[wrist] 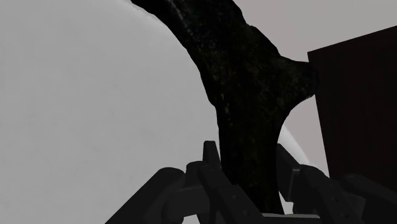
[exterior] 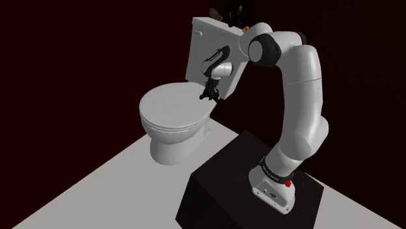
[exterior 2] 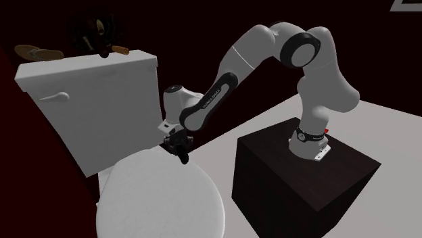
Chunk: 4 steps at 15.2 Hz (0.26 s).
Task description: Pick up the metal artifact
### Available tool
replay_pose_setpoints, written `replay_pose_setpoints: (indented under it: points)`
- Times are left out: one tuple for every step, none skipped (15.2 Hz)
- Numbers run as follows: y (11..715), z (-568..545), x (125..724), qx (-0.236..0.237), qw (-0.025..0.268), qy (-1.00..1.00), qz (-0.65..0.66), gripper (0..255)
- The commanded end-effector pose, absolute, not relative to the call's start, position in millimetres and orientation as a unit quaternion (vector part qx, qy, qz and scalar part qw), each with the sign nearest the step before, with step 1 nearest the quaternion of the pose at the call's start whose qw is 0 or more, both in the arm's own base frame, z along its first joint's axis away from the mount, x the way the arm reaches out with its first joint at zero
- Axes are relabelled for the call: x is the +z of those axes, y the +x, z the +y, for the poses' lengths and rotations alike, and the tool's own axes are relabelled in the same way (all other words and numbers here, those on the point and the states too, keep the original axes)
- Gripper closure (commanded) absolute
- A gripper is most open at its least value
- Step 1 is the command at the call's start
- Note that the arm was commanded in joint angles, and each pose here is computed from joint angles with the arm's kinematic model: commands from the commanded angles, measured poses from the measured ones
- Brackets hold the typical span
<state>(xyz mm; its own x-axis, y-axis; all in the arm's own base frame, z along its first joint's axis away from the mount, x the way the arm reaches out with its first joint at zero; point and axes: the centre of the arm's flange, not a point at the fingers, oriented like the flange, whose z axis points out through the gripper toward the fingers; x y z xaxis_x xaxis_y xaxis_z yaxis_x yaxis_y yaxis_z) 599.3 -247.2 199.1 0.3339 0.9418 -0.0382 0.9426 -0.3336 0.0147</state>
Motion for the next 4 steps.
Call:
replay_pose_setpoints:
  points:
    - [599.4,-247.7,210.5,-0.011,0.017,0.817,0.577,255]
    - [599.4,-247.7,215.8,-0.011,0.017,0.817,0.577,255]
    - [599.4,-247.7,216.6,-0.011,0.017,0.817,0.577,255]
    - [599.4,-247.7,216.6,-0.011,0.017,0.817,0.577,255]
